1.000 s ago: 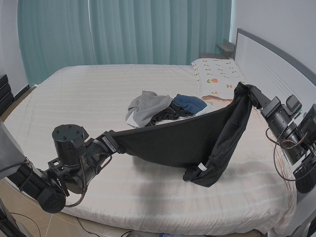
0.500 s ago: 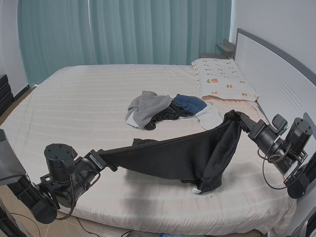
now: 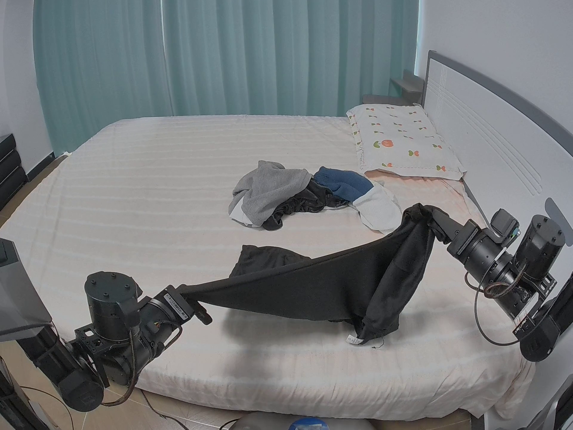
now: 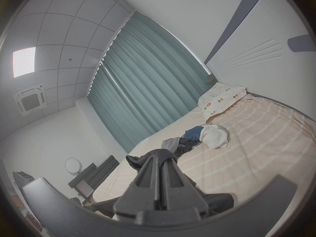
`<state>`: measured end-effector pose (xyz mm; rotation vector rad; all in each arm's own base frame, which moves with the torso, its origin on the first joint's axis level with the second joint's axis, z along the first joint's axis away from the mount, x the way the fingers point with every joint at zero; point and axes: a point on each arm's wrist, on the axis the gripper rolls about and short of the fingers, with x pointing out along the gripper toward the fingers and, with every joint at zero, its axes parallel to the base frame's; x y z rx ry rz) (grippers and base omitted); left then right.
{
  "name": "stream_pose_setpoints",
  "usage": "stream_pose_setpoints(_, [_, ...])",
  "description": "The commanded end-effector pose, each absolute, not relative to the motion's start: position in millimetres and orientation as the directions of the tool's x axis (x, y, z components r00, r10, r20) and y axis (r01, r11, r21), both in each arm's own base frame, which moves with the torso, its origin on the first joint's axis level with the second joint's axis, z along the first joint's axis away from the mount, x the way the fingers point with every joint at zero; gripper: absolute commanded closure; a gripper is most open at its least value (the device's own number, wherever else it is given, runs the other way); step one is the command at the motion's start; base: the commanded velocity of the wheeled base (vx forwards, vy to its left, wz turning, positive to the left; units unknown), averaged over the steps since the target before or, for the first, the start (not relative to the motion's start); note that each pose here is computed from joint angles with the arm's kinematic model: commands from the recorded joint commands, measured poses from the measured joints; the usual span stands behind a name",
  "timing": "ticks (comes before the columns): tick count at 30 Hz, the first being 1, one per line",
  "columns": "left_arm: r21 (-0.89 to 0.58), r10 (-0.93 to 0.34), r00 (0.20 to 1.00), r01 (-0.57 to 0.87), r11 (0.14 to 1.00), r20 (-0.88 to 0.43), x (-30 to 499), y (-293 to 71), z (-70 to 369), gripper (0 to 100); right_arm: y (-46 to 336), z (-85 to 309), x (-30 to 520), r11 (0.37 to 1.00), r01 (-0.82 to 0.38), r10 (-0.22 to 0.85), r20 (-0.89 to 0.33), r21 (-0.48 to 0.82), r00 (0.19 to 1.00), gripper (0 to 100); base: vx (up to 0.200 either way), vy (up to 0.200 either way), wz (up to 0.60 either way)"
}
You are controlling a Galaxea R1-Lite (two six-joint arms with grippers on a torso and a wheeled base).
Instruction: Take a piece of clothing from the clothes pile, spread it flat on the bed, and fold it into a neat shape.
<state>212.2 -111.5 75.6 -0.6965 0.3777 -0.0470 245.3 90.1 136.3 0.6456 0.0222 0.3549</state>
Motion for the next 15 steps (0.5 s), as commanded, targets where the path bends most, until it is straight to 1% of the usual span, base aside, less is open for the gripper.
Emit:
stream_pose_setpoints(1, [-0.625,-0.158,0.929,-0.093,0.775,-0.334,213.2,-111.7,72.0,100,90.7,138.6,244.8,0.736,-0.330,0.333,0.107,0.591,0.937,100,0.000,0.000,0.00])
stream_pose_setpoints(4, [-0.635,-0.168,0.933,-0.077,0.768,-0.317,212.0,-112.4,73.9,100,92.2,137.5,244.4,0.736,-0.331,0.338,0.103,0.591,0.936,100,0.000,0.000,0.00])
stream_pose_setpoints(6, [-0.654,-0.174,0.943,-0.057,0.754,-0.283,213.2,-112.7,76.2,100,95.0,136.7,243.8,0.733,-0.337,0.348,0.100,0.592,0.932,100,0.000,0.000,0.00])
stream_pose_setpoints(12, [-0.668,-0.176,0.948,-0.049,0.743,-0.266,214.4,-112.6,77.9,100,95.2,138.4,242.3,0.730,-0.342,0.351,0.106,0.591,0.931,100,0.000,0.000,0.00])
stream_pose_setpoints(15, [-0.681,-0.162,0.954,-0.057,0.730,-0.254,218.9,-109.2,80.2,100,95.7,137.6,242.5,0.733,-0.341,0.351,0.103,0.589,0.931,100,0.000,0.200,0.00])
